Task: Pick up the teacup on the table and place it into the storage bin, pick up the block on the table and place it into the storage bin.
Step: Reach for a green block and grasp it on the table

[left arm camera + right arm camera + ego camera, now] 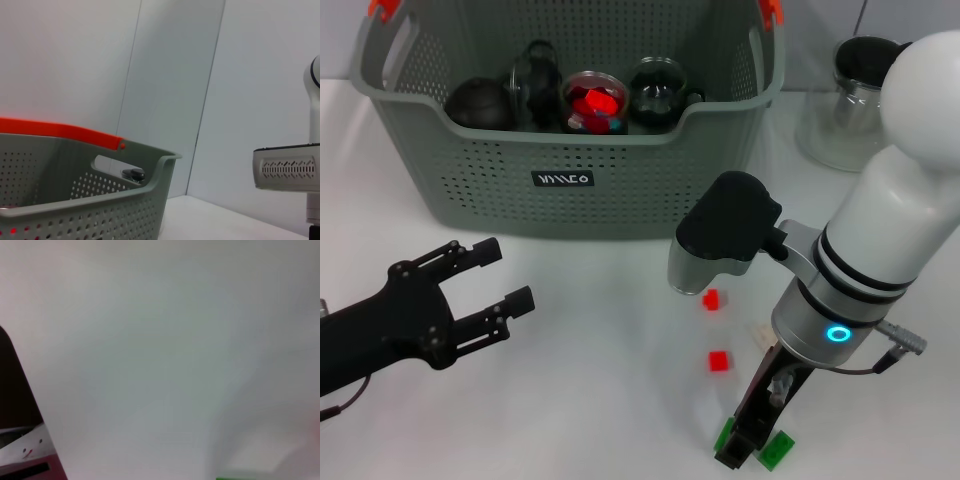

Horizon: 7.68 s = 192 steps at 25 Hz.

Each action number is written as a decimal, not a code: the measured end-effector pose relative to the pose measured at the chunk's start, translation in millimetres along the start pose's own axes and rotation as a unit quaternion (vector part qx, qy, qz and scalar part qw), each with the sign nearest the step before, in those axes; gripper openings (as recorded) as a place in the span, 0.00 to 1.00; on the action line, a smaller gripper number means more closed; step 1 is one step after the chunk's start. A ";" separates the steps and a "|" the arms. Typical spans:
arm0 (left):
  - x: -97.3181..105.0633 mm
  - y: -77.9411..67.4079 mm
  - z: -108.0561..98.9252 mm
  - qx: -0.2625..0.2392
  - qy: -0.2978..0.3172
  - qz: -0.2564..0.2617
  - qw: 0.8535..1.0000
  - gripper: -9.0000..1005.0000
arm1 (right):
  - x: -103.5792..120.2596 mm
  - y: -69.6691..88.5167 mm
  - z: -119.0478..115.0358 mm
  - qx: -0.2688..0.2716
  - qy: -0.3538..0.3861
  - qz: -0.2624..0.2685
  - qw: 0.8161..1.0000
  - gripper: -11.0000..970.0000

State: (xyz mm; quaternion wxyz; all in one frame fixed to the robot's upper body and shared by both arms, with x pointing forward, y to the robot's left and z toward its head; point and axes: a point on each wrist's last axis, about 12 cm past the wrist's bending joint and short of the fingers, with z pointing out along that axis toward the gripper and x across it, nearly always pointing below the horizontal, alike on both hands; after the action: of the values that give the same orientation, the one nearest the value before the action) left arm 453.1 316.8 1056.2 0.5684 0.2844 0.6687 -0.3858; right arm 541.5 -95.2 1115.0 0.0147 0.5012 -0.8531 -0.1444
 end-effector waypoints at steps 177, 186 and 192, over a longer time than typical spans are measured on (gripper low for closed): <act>9.0 4.9 1.7 -0.028 0.016 -0.008 0.999 0.75 | -2.1 6.2 -12.7 0.068 -0.015 0.093 0.993 0.55; 9.3 5.5 1.7 -0.031 0.017 -0.008 0.999 0.75 | -3.8 9.1 -4.4 0.072 -0.005 0.101 0.992 0.65; 9.9 5.3 1.0 -0.032 0.018 -0.009 0.999 0.75 | -5.9 11.0 -1.8 0.071 -0.002 0.096 0.993 0.65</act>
State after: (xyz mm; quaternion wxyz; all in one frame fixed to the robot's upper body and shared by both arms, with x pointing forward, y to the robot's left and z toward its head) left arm 456.1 318.3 1045.5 0.5616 0.2666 0.6936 -0.3638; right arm 535.4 -85.6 1120.3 -0.0091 0.4162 -0.9055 -0.0825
